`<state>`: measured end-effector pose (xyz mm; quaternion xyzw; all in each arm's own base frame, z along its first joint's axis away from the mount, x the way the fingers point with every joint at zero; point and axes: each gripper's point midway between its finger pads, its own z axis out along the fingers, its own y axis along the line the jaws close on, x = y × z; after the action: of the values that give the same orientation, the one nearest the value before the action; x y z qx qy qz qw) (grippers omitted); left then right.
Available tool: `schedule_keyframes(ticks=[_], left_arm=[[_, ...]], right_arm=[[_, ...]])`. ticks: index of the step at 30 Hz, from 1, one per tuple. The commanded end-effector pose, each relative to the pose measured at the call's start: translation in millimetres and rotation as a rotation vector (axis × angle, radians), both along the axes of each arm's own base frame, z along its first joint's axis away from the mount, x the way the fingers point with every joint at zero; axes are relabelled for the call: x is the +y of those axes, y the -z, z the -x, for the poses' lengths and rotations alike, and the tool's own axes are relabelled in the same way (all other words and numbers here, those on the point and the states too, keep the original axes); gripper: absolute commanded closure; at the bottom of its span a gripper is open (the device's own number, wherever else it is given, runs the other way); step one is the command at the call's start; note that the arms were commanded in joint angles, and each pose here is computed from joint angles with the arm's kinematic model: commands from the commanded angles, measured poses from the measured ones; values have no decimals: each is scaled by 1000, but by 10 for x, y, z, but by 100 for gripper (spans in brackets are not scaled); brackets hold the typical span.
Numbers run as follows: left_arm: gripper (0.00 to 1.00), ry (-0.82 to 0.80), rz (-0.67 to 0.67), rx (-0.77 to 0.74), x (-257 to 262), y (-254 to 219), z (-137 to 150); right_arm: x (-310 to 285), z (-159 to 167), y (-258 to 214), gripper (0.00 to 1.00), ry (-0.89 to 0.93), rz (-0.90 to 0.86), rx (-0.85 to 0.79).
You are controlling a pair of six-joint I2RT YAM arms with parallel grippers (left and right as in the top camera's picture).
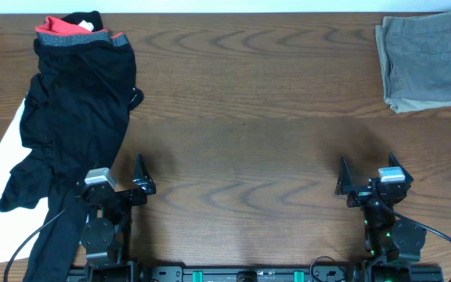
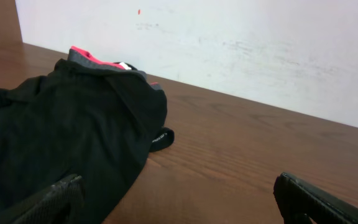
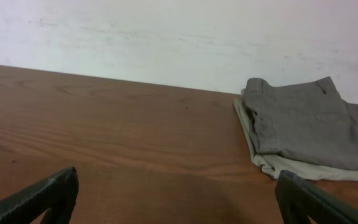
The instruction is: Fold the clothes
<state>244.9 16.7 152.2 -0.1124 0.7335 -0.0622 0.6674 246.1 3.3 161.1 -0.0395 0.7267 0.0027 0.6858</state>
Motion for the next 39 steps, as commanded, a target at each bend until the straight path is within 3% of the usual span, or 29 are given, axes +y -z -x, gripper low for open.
schedule_keyframes(ticks=[1, 15, 23, 31, 36, 39], left_arm=[[2, 14, -16, 48, -23, 140, 12], [2, 94, -34, -13, -159, -282, 11], [2, 100, -15, 203, -138, -629, -246], [2, 157, -52, 505, -134, -873, -730], [2, 192, -62, 726, -113, -975, -972], [2, 199, -52, 772, -100, -1058, -1215]], right_arm=[[-41, 2, 9, 1, 19, 10, 0], [209, 4, -347, 1, -129, -51, -129], [323, -176, -783, 1, -208, -48, -77], [602, -778, -1411, 1, -414, -109, 76], [744, -1326, -1398, 1, -476, -176, 294], [866, -1628, -1289, 1, -502, -201, 413]])
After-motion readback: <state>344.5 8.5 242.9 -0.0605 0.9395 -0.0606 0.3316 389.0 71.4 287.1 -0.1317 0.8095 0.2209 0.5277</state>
